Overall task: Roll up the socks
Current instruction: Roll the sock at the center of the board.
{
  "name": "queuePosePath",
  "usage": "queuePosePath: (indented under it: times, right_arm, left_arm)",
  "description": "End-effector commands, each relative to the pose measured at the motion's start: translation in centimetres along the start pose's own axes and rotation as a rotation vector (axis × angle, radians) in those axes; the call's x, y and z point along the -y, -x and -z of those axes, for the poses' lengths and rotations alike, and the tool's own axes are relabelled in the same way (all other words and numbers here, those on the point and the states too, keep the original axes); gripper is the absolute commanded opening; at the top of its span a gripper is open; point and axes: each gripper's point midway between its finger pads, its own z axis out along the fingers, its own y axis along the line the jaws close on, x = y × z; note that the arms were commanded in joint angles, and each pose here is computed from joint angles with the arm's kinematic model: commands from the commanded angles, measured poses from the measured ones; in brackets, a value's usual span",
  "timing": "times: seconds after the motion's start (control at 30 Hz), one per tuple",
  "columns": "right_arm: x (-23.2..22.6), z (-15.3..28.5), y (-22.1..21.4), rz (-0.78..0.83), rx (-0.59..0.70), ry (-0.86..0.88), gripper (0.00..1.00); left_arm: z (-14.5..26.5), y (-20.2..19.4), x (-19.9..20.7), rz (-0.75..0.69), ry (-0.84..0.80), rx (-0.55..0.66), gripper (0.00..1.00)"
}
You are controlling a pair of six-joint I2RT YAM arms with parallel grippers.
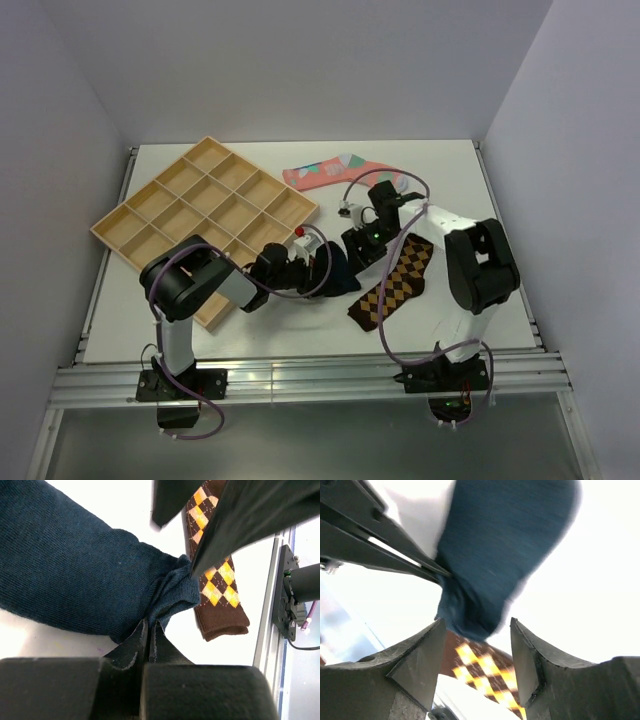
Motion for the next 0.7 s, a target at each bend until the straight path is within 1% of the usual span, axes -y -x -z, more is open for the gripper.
queuePosePath:
  times: [0.0, 0.17, 0.37, 0.67]
  right_arm:
    - [2.3, 2.6, 0.5, -0.012, 0.083, -0.152, 0.61]
    - [5.2, 4.2, -1.8, -0.066, 0.073, -0.337, 0.52]
    - [7.5, 5.0, -4.4, -0.113, 0.015, -0.471, 0.49]
    - [10.9, 4.3, -6.4, -0.254, -0.036, -0.491, 0.48]
  left_arm:
    - [0.4, -1.1, -1.2, 0.04, 0.066, -0.062, 0.0]
    - [0.5, -0.9, -1.2, 0.052, 0.079, -0.071, 0.0]
    - [0.5, -1.1, -0.9, 0.059, 0.06, -0.105, 0.0]
    - [0.8, -1.3, -0.6, 0.077, 0.034, -0.136, 0.0]
